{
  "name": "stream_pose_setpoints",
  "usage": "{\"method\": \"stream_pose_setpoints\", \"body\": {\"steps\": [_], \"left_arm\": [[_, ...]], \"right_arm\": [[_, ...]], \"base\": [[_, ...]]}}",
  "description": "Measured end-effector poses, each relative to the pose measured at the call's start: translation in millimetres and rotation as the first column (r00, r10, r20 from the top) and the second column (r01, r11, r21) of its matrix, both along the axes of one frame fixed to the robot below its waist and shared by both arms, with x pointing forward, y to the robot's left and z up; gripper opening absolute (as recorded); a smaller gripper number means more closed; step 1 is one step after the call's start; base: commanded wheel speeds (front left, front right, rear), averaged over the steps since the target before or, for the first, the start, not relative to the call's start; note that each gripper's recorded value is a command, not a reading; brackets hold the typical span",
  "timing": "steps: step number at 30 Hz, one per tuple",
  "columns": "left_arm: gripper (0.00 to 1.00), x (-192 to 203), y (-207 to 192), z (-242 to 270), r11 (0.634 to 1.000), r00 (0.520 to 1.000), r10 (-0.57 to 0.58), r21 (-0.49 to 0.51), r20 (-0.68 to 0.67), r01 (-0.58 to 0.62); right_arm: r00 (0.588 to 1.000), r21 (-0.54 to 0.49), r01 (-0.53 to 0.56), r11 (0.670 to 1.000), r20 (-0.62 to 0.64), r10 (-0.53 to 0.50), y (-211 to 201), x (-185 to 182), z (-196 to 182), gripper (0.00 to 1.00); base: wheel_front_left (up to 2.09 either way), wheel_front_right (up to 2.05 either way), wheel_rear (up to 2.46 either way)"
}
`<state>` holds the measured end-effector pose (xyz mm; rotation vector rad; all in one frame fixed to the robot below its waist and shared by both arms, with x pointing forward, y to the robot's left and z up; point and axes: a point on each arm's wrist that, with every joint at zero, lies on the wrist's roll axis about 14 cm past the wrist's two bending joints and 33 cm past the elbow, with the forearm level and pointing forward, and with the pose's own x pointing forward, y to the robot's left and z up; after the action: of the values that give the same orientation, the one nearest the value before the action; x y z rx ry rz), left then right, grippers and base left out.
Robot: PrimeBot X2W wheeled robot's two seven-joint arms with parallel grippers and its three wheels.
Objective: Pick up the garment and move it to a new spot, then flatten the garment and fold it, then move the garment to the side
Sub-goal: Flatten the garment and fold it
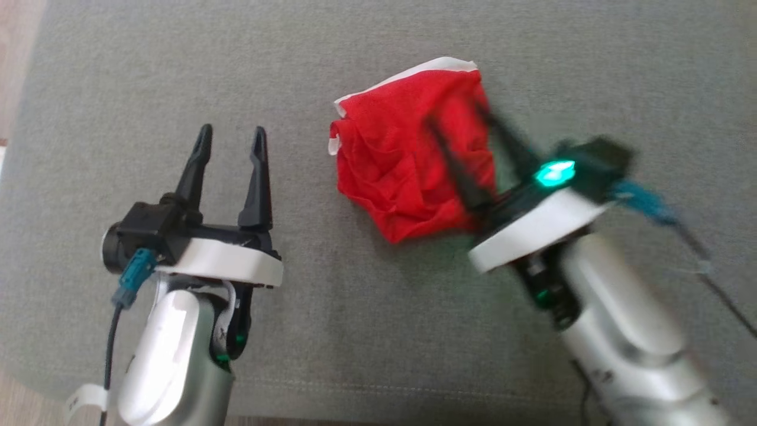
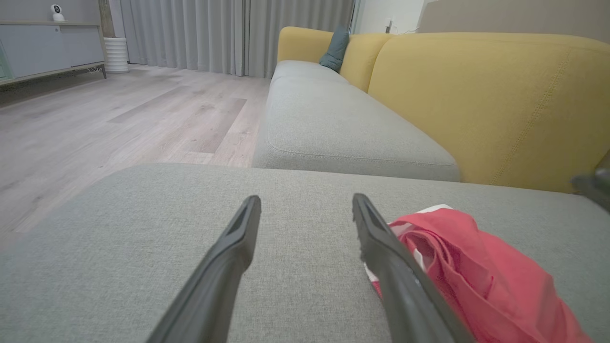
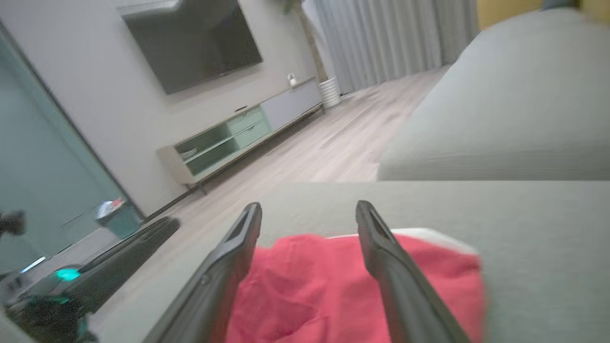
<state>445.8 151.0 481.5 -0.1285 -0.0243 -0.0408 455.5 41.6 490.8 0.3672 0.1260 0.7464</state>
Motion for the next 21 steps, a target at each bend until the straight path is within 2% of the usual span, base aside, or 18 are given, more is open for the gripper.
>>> {"method": "stream_pose_setpoints", "body": {"steps": [3,4,9,10,16,21], "left_arm": [[1.00,2,-2,2,1.000,1.000,-0.009,0.009,0.008,0.009],[1.00,4,-5,3,1.000,1.000,-0.021,0.012,0.013,0.020],[1.00,2,-11,0,0.999,0.999,-0.046,0.026,0.007,0.046],[1.00,2,-11,0,0.999,0.999,-0.046,0.026,0.007,0.046],[1.00,2,-15,1,0.997,0.998,-0.065,0.038,0.012,0.064],[1.00,2,-16,5,0.996,0.997,-0.073,0.043,0.023,0.072]], "right_arm": [[0.989,-0.016,0.138,0.990,0.060,-0.137,-45,21,8,1.00],[0.970,-0.035,0.234,0.972,0.077,-0.231,-79,28,7,1.00],[0.915,-0.114,0.404,0.908,0.072,-0.398,-148,16,-9,1.00],[0.915,-0.114,0.404,0.908,0.072,-0.398,-148,16,-9,1.00],[0.859,-0.167,0.512,0.843,0.102,-0.501,-194,1,-3,1.00],[0.848,-0.177,0.531,0.829,0.099,-0.521,-201,-10,0,1.00]], "base": [[0.00,0.00,0.00],[0.00,0.00,0.00],[0.00,0.00,0.00],[0.00,0.00,0.00],[0.00,0.00,0.00],[0.00,0.00,0.00]]}}
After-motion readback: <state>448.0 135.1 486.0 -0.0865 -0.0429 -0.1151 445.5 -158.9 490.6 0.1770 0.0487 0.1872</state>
